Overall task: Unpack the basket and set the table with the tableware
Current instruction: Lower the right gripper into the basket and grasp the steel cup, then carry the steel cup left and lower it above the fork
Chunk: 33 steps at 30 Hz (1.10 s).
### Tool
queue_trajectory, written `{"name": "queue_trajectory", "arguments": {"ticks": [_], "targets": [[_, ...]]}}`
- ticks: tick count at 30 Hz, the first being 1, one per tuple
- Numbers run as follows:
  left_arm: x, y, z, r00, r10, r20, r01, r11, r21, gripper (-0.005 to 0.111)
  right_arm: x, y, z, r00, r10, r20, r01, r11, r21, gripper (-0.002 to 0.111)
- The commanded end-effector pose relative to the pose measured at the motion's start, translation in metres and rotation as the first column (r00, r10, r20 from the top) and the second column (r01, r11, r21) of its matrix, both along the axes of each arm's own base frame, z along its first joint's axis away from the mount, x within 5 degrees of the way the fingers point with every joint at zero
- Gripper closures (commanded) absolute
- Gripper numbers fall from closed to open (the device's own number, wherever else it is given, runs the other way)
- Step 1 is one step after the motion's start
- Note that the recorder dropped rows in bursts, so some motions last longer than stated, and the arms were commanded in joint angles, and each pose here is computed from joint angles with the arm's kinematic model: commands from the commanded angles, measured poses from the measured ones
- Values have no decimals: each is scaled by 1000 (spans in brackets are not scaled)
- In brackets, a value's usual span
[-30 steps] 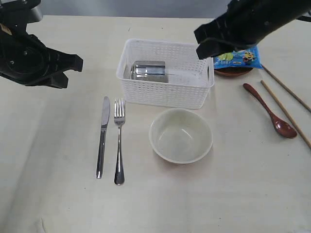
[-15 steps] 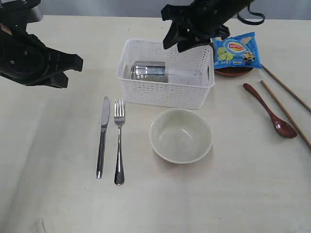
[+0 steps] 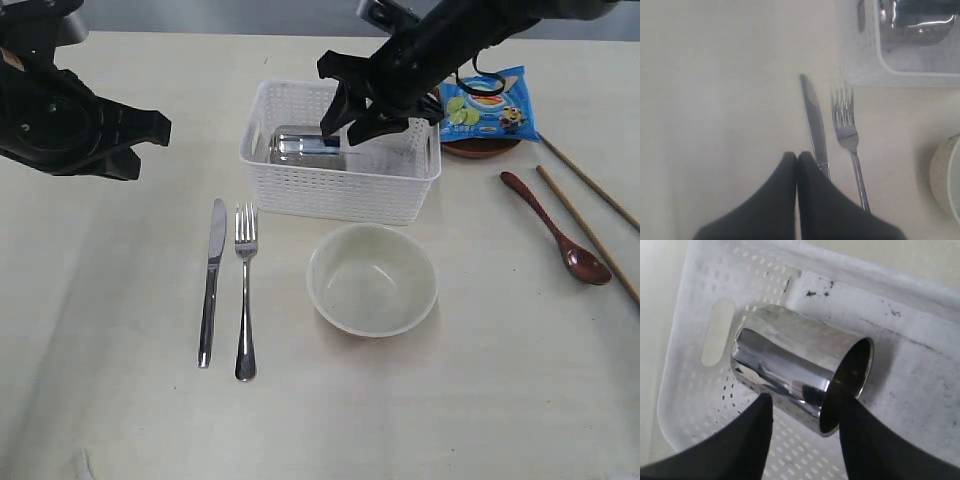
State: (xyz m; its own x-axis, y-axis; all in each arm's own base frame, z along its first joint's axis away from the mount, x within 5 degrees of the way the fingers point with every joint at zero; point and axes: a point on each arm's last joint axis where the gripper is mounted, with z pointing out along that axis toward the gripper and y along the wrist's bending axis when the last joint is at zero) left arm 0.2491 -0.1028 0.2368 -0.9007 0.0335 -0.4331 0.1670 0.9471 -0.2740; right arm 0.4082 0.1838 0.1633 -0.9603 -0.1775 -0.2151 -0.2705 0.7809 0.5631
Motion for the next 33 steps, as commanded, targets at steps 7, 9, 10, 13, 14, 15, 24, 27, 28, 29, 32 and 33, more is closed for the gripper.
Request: {"name": "queue_trajectory", "arguments": {"ticks": [7, 9, 10, 13, 14, 15, 24, 27, 28, 29, 32, 33], "targets": [[0, 1, -1, 1000, 4, 5, -4, 1000, -3, 107, 5, -2, 1, 999, -26, 25, 26, 1000, 5, 66], [0, 1, -1, 1000, 4, 5, -4, 1000, -3, 107, 5, -2, -3, 1000, -26, 17, 26, 1000, 3, 66], [0, 1, -1, 1000, 4, 5, -4, 1000, -3, 107, 6, -2, -5, 1000, -26, 12, 26, 1000, 1, 66], [0, 1, -1, 1000, 4, 5, -4, 1000, -3, 107, 6, 0, -13, 999, -38, -13, 38, 999, 15, 66], [0, 1, -1, 1000, 4, 5, -4, 1000, -3, 107, 7, 0, -14, 999, -43, -19, 43, 999, 23, 66], [0, 1, -1, 1000, 4, 5, -4, 1000, -3, 107, 7, 1, -15, 999, -46, -22, 47, 998, 29, 66], [0, 0, -1, 1000, 6, 6, -6, 1000, -7, 107, 9, 5, -13, 1000, -21, 11, 20, 999, 47, 92], [0, 0, -1, 1000, 6, 6, -6, 1000, -7, 107, 8, 7, -9, 1000, 15, 20, -16, 998, 53, 109], [0, 0, -1, 1000, 6, 6, -6, 1000, -7, 107, 9, 7, -8, 999, 21, 26, -22, 998, 51, 109], [0, 0, -1, 1000, 6, 6, -6, 1000, -7, 107, 8, 9, -7, 999, 26, 31, -28, 998, 49, 109], [0, 0, -1, 1000, 6, 6, -6, 1000, -7, 107, 7, 9, 2, 997, 45, 64, -48, 998, 43, 109], [0, 0, -1, 1000, 6, 6, -6, 1000, -7, 107, 6, 9, 5, 996, 49, 74, -52, 998, 37, 109]]}}
